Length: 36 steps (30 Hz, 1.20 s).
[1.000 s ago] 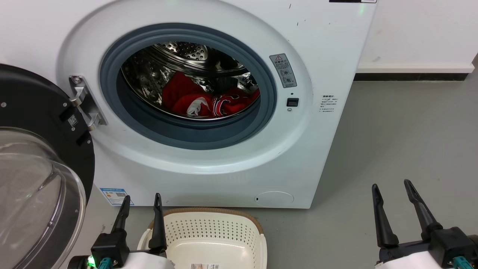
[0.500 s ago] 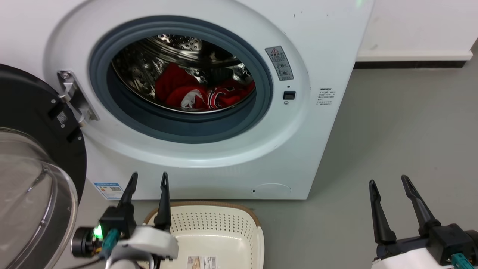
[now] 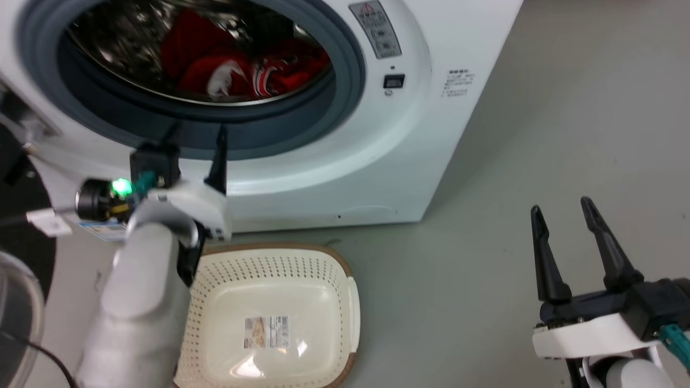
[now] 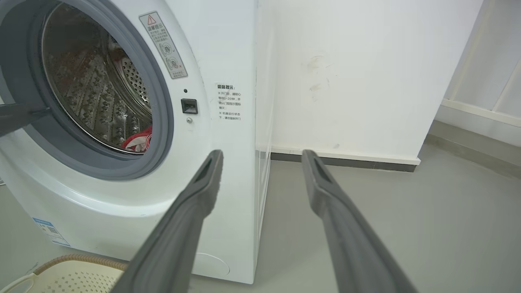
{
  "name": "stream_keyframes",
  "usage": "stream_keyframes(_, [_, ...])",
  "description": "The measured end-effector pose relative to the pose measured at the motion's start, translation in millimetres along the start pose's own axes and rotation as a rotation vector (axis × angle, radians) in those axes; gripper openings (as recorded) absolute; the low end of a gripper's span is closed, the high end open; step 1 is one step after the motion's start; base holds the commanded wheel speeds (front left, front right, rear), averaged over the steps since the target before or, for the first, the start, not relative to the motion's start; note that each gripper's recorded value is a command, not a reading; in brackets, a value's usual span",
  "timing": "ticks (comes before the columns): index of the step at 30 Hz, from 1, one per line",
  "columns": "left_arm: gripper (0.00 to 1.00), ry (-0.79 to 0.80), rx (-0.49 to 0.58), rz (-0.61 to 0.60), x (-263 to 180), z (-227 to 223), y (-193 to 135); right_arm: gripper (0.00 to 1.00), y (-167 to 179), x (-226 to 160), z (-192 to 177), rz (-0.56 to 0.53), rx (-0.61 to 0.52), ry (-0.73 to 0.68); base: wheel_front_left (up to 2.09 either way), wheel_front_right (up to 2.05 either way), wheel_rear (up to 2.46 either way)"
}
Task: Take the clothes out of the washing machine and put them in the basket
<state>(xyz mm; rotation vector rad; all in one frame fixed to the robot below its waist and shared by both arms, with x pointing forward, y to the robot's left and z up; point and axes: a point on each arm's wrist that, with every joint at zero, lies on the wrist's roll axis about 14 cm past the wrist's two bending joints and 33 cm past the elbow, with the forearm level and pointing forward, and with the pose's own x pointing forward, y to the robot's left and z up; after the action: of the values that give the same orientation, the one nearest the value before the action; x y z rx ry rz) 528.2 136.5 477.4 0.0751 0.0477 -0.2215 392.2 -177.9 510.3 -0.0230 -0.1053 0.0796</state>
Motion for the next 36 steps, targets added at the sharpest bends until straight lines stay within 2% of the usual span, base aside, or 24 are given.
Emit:
stream_keyframes(12, [1.0,0.186,0.075,-0.091,120.2,-40.6,1.3,1.0,-27.0,36.0,-40.3,-0.065,0.012,0.07,0.0,0.0,0.0])
stream_keyframes(18, [1.0,0.314,0.091,-0.157,164.5,-73.0,-17.4,1.0,-41.4,44.1,-67.4,-0.1,0.011,0.125,0.0,0.0,0.0])
stream_keyframes(22, [1.0,0.436,0.115,-0.183,180.8,-101.0,-21.3,1.0,-46.4,44.1,-83.8,-0.114,0.015,0.165,0.0,0.0,0.0])
stream_keyframes(36, [1.0,0.623,0.148,-0.209,216.9,-148.9,-17.0,1.0,-65.3,38.3,-114.9,-0.17,0.02,0.246,0.0,0.0,0.0])
